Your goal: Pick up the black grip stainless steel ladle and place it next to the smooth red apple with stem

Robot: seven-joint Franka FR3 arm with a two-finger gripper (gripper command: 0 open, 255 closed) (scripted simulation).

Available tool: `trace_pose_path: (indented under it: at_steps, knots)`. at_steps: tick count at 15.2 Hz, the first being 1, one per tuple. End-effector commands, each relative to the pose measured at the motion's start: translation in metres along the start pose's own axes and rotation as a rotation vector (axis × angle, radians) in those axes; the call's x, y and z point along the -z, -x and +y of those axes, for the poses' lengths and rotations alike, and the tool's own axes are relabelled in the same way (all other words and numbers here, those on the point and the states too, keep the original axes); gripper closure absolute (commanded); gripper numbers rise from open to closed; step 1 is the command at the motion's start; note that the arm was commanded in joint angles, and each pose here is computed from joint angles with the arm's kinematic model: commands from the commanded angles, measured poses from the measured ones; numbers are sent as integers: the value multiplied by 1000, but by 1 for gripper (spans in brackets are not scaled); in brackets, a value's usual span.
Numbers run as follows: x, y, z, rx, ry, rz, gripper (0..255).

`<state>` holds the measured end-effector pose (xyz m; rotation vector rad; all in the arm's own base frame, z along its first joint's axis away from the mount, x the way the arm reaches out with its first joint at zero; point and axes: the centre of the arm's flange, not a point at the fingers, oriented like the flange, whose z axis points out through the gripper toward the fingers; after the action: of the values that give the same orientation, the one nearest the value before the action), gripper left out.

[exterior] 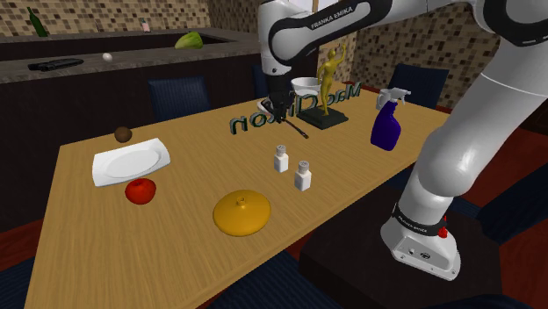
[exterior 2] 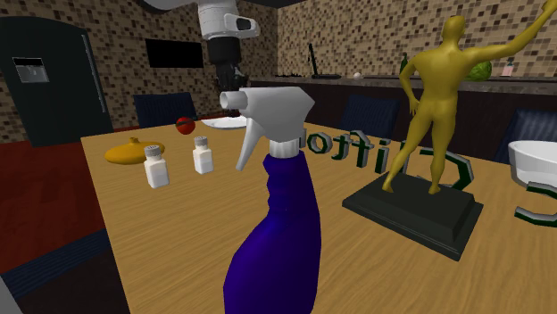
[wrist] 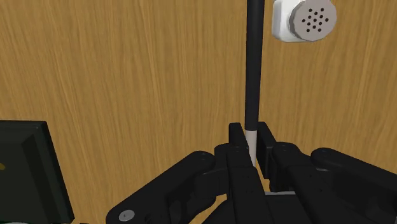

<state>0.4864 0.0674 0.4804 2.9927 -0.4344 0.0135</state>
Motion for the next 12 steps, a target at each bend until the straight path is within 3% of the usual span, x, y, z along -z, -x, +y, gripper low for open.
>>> trace_pose_path:
  at_steps: [1,12]
  knots:
    - [3,7,-25,-2,0,0,255]
    - [20,50,-163,-2,0,0,255]
